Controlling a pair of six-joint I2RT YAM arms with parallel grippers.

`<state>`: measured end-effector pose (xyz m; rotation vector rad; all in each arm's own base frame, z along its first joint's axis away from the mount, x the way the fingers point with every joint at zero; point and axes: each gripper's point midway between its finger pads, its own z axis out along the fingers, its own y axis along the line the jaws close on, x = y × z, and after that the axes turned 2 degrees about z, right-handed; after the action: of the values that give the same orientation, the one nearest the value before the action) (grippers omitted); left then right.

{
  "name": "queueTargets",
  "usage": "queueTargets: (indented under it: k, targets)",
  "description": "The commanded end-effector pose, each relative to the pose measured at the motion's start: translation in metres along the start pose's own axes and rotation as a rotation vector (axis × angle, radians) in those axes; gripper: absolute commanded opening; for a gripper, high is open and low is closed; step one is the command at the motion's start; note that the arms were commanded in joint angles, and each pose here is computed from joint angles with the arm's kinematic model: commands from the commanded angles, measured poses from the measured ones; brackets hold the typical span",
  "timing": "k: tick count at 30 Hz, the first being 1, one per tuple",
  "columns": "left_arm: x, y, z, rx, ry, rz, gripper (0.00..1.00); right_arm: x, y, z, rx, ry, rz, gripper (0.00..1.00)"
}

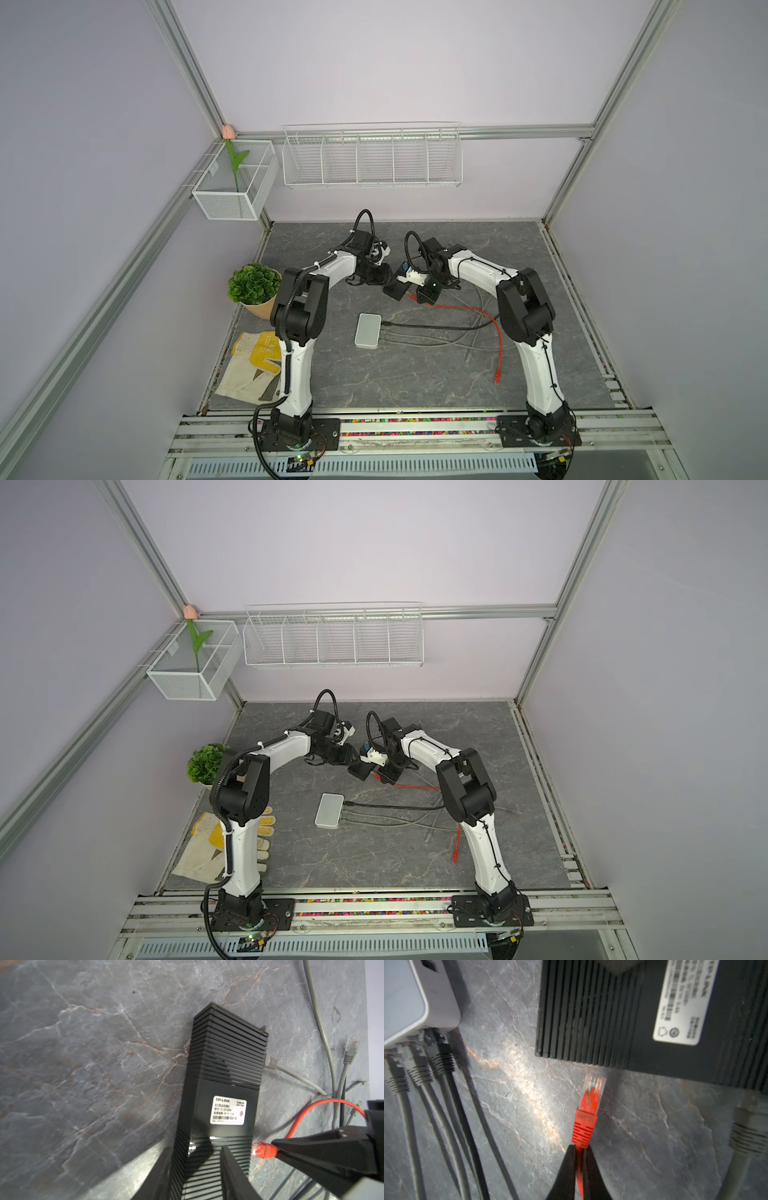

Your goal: Insert the plug into the switch port

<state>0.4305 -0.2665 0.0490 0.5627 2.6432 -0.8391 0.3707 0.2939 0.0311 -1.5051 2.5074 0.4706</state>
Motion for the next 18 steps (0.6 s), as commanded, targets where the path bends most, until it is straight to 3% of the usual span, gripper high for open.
queueTargets:
  k: [1,18]
  targets:
    - [-0.005,0.000,0.005,0.026,0.000,0.003,0.37,0.000,0.001,0.003,-0.011,0.018,-0.004,0.11]
    - [-0.003,0.003,0.012,0.033,0.014,-0.003,0.33,-0.003,0.010,0.015,-0.027,0.045,-0.024,0.10]
